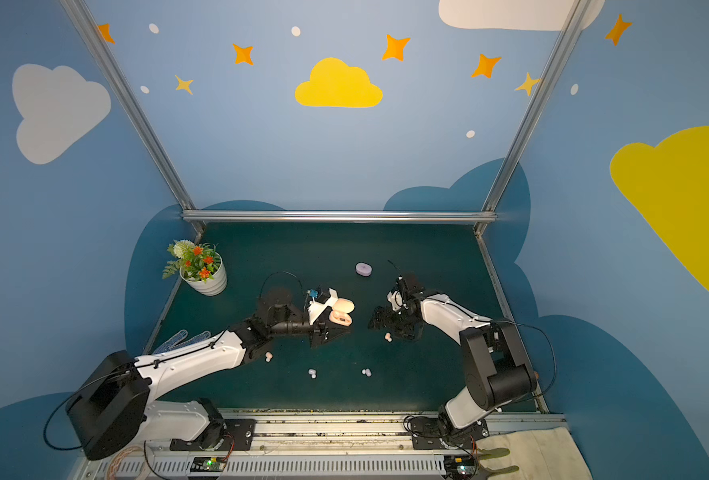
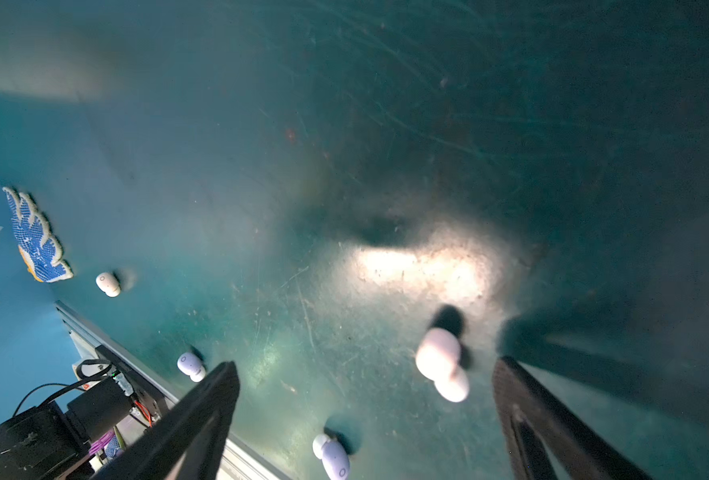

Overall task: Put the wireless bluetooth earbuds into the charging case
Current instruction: 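Lower the right gripper onto the white earbud and close on it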

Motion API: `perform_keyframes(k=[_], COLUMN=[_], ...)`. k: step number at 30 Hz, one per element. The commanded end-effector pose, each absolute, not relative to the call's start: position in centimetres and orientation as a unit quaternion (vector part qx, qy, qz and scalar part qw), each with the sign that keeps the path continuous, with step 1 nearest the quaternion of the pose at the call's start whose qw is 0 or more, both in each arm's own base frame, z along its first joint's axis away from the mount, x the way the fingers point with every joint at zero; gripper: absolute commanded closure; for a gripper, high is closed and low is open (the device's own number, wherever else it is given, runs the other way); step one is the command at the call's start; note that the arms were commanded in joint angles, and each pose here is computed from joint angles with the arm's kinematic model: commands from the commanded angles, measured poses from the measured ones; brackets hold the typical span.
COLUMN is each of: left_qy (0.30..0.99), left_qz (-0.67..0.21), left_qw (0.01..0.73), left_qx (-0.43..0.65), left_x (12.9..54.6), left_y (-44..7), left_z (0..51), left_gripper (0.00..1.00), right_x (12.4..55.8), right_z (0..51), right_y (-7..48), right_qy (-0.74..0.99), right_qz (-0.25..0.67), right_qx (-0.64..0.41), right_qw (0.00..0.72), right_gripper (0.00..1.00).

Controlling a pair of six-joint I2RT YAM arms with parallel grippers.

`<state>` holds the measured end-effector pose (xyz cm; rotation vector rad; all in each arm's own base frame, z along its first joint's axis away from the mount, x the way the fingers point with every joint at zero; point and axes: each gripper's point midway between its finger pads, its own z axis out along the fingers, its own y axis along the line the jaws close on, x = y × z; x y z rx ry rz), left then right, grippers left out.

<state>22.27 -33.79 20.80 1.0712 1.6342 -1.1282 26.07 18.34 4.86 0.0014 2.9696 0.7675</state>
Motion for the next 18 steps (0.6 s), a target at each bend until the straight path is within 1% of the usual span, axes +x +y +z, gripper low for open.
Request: perform_keyframes(k=[1, 3, 6, 12, 14, 15, 18], left_qy=[0.647, 0.646, 0.647, 0.647, 0.647, 0.647, 0.646], left_qz=[-0.455, -0.457, -0.457, -0.456, -0.455, -0.455, -0.456], left_qw=[0.440, 0.439, 0.438, 0.439, 0.441, 0.441, 0.441], left_qx=[0.425, 0.426, 0.425, 0.425, 0.425, 0.424, 0.424], left_x=[22.2, 22.1, 22.2, 22.1, 22.1, 22.1, 22.1], left_y=[-33.5, -33.6, -33.5, -33.5, -33.4, -33.4, -33.4], left_z=[21.7, 21.7, 21.6, 21.7, 21.8, 21.7, 21.8], left_gripper=[0.76, 0.76, 0.76, 0.76, 0.76, 0.76, 0.77], right_x=[26.3, 26.4, 26.3, 26.1, 26.2, 26.3, 26.5], right_z=[5.6, 5.6, 5.3, 4.4, 4.2, 4.2, 4.0], right_y=[18.0, 17.6, 17.1, 16.7, 16.7, 16.8, 16.8], right_qy=[0.972, 0.977, 0.984, 0.993, 0.994, 0.994, 0.994], right_qz=[0.231, 0.207, 0.172, 0.111, 0.103, 0.101, 0.095], right_qx=[-0.001, 0.000, -0.002, -0.011, -0.017, -0.021, -0.034], right_qw=[0.040, 0.040, 0.036, 0.032, 0.034, 0.034, 0.035], right_gripper=[0.08, 0.10, 0.16, 0.33, 0.42, 0.45, 0.50])
